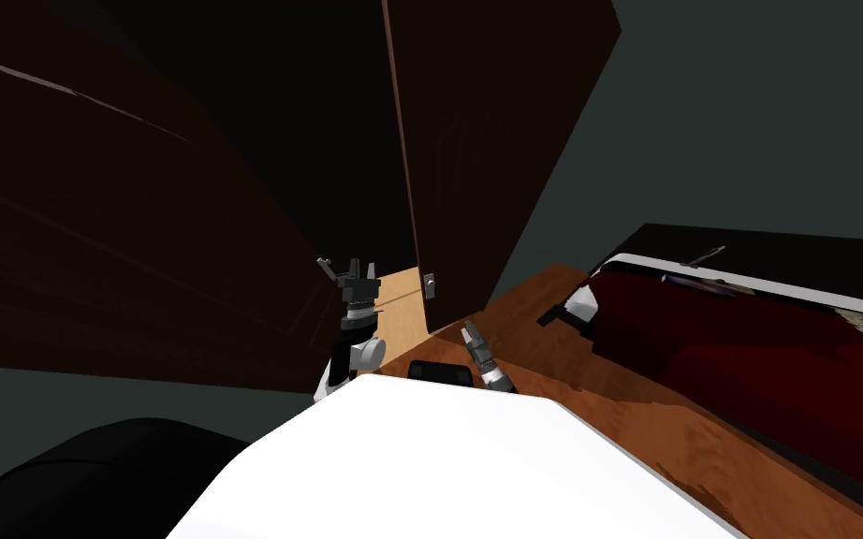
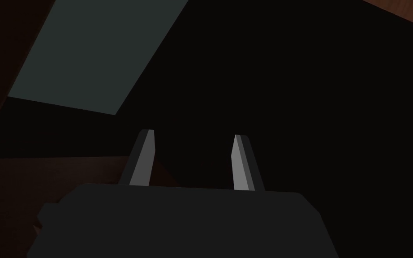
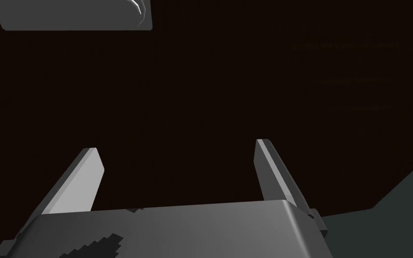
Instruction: Push the door open
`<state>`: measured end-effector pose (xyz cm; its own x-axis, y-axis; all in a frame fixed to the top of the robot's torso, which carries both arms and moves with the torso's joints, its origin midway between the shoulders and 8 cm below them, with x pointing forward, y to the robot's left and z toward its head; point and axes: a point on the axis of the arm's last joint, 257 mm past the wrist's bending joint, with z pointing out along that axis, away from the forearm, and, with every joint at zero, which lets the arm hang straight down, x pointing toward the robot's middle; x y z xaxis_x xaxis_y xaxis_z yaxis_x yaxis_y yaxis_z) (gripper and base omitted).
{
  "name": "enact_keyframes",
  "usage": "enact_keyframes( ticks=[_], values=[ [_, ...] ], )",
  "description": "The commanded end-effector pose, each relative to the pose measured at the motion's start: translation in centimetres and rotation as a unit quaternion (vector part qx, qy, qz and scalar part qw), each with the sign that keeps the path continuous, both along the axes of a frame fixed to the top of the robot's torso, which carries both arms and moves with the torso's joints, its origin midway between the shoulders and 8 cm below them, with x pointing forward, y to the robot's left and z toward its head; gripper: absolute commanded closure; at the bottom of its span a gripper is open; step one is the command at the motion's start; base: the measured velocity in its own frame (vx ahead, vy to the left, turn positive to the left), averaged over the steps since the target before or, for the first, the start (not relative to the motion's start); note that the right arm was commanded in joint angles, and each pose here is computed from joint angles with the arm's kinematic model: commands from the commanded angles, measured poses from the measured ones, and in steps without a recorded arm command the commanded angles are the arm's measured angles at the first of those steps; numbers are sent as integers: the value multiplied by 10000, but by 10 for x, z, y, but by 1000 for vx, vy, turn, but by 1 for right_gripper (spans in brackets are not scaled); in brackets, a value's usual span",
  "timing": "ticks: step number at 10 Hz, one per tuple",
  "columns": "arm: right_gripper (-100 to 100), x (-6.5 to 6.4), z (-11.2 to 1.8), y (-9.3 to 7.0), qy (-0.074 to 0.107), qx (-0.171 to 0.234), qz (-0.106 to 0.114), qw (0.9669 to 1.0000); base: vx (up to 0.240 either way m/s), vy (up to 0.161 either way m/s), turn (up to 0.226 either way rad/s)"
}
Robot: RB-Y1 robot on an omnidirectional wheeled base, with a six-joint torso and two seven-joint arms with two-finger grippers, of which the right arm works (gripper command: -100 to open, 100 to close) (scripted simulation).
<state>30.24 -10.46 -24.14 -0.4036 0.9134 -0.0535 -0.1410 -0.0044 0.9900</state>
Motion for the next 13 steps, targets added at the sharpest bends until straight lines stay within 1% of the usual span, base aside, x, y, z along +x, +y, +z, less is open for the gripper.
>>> enact_keyframes(
  ticks=[1,3,5,7,8,9,13],
  values=[
    [-100,-13,-17,15,209,-26,214,9995,247,14,8],
    [-100,-28,-34,29,422,-48,420,9982,239,9,6],
    [-100,-41,-46,39,581,-62,575,9966,231,9,3],
    [-100,-51,-55,47,702,-71,695,9951,243,5,3],
    [-100,-49,-51,44,659,-72,659,9956,108,3,2],
    [-100,-45,-52,45,675,-67,637,9957,153,61,39],
    [-100,-37,-53,46,690,-62,576,9959,168,114,35]
  ],
)
